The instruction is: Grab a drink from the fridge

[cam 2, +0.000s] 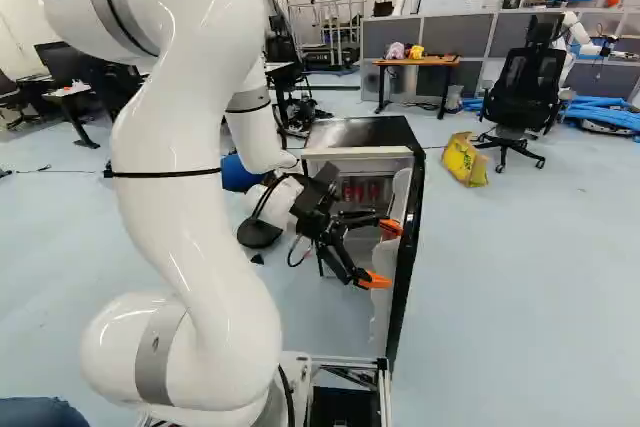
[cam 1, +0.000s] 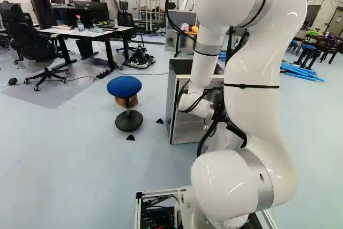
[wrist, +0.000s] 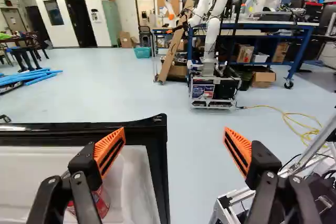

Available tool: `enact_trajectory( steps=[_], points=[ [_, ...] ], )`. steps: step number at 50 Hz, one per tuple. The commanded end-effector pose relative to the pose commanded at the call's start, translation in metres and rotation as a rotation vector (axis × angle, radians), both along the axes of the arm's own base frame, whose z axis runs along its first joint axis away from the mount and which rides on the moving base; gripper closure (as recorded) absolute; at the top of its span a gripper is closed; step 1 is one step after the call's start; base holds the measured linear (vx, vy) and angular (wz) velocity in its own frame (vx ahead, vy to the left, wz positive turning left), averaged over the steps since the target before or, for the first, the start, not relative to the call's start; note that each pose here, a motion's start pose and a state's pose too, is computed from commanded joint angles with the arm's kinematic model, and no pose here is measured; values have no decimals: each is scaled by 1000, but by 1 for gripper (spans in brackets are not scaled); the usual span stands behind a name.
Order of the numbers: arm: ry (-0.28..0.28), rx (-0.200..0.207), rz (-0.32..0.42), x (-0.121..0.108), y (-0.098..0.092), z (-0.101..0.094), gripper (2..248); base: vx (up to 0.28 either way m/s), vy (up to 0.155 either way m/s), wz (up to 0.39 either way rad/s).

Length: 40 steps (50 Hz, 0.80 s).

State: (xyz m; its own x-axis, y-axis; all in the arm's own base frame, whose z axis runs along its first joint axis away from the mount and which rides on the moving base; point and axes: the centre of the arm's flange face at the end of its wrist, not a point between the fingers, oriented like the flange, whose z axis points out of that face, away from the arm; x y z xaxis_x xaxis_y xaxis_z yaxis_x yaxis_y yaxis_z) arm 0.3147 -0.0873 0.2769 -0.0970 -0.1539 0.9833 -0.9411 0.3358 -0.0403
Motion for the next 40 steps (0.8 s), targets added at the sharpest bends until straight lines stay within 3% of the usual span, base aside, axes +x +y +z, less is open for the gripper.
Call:
enact_trajectory(
  steps=[40],
  points=[
    [-141, 32, -200, 44, -76, 6, 3, 0, 0, 0]
  ],
)
